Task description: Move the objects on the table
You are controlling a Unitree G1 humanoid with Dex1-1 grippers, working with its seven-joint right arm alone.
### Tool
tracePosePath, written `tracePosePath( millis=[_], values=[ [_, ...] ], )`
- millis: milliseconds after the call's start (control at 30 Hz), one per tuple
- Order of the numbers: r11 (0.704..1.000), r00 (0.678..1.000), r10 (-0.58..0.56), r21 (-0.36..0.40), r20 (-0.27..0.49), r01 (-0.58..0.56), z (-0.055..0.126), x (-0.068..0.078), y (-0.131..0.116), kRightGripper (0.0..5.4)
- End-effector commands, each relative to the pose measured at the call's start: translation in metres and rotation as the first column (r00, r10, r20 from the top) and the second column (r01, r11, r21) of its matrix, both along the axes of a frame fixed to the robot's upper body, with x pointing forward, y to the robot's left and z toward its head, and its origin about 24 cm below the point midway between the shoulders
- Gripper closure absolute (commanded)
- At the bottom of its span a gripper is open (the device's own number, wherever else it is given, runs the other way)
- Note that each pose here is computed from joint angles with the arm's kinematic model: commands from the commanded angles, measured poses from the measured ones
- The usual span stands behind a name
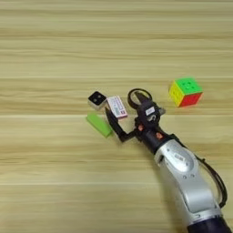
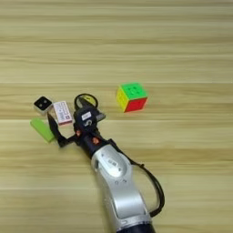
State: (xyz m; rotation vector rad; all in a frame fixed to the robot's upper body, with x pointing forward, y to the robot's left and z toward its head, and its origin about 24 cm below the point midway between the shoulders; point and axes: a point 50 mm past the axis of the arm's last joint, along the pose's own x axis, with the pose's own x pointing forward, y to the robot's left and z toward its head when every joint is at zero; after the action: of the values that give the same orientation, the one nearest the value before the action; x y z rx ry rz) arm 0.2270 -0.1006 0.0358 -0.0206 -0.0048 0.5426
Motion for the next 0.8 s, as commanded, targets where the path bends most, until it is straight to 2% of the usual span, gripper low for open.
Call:
tracePosePath(
  millis=[33,233,400,800],
  values=[
    [0.998,0.997,0.038,0.045,0.073,-0.041,0.020,-0.005,0.009,0.04],
    [0.993,0.994,0.108,0.050,0.030,-0.109,0.013,-0.022,0.020,0.04],
    [0.987,0.988,0.154,0.057,-0.013,-0.153,0.005,-0.029,0.029,0.04],
    [0.988,0.986,0.150,0.038,-0.073,-0.148,-0.011,-0.022,0.033,0.04]
  ],
)
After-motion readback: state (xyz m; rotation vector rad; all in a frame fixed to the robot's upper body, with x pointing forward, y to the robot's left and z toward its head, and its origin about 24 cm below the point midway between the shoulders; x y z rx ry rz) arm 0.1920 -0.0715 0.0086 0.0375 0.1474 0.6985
